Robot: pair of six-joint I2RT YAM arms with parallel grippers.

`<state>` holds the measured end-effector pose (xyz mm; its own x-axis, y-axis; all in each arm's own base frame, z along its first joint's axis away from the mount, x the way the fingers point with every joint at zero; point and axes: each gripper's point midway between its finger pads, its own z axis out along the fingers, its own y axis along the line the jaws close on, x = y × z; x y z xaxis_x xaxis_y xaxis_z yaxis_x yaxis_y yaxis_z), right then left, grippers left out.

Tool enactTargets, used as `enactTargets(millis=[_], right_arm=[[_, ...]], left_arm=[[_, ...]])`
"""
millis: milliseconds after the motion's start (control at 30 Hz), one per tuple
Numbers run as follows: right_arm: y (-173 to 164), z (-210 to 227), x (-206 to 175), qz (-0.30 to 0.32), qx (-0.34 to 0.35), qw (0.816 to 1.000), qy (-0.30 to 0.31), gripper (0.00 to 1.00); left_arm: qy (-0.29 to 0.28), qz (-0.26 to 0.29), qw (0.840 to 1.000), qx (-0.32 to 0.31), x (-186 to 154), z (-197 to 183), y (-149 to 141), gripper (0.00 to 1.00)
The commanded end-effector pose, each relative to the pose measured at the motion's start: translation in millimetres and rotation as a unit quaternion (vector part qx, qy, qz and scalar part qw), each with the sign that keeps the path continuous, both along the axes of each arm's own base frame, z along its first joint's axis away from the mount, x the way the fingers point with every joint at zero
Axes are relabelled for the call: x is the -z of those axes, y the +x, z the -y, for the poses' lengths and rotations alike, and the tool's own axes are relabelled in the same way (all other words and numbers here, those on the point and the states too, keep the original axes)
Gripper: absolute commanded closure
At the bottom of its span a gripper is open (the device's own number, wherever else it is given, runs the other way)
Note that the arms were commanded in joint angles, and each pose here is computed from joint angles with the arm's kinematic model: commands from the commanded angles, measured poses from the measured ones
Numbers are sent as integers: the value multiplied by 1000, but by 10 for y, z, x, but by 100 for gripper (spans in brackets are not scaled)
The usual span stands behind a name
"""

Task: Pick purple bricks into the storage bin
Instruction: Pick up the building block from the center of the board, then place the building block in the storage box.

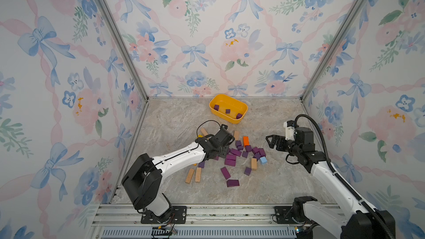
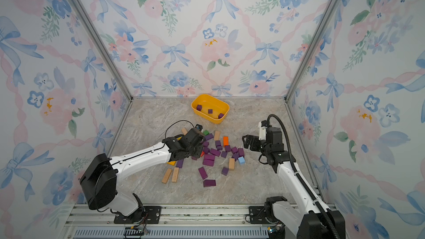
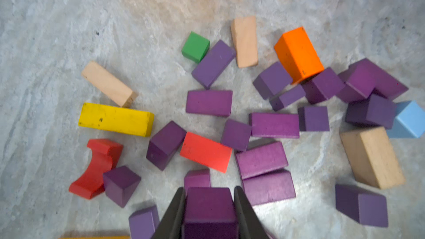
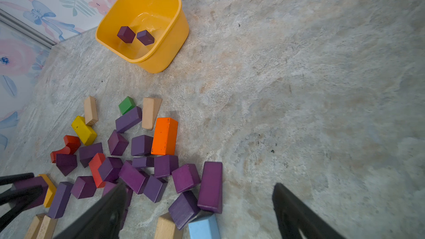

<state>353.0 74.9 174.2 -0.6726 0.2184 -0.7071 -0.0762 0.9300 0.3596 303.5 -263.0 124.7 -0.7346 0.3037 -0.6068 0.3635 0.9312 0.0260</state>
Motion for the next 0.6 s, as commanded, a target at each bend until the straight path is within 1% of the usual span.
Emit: enactTargets(millis=[0,167,433,567], right_arm=[[-42,22,59,-11,5,1000,9,3],[-50,48,57,-12,10,1000,10,3],[-31,46,130,-19,13,1000,19,3],[-10,33,214,-30,12,999,24,3]], left_arm=[[-4,40,999,11,-201,95,281,71],[-41,69,997,7,-350,260,637,71],[-51,87,995,11,-412,437,1187,72],[-56,96,994,6,-400,472,1554,73]])
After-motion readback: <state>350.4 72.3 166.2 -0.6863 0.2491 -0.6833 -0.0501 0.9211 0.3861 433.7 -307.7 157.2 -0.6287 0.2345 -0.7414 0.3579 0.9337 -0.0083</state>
